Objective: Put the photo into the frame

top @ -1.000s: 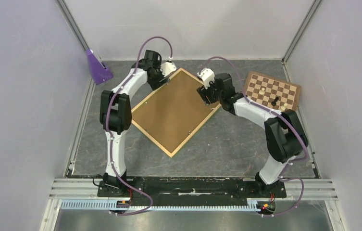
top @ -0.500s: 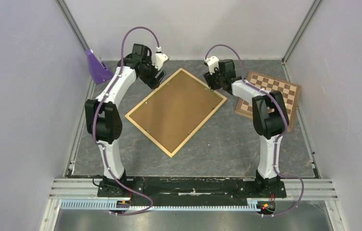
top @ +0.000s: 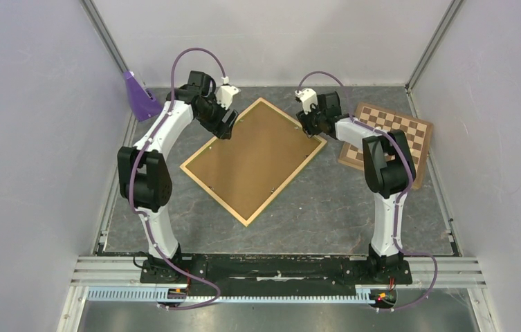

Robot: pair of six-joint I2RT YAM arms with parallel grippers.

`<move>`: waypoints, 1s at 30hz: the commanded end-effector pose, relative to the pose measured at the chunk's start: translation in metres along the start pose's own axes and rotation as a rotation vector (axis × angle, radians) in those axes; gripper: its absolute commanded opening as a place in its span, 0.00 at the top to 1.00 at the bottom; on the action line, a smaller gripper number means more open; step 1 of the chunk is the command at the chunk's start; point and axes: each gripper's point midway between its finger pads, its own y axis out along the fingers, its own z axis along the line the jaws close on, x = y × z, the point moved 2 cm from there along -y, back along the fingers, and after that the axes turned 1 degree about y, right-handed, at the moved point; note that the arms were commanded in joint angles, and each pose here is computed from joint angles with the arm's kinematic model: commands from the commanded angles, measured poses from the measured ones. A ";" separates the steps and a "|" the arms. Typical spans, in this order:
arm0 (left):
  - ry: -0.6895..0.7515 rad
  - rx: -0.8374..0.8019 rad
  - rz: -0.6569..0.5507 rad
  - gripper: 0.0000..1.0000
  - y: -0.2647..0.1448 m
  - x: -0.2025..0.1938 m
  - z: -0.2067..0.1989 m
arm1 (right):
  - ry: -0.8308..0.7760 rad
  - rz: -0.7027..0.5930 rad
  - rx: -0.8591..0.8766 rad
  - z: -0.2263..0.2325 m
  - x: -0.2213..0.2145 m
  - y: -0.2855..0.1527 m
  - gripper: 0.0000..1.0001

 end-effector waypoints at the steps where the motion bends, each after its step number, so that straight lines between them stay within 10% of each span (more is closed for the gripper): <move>1: -0.032 -0.013 -0.055 0.14 -0.020 0.011 -0.009 | -0.016 -0.026 0.020 -0.001 -0.001 0.002 0.52; 30: -0.102 -0.007 -0.014 0.12 -0.040 -0.016 -0.026 | 0.063 0.059 0.094 0.001 -0.045 -0.006 0.78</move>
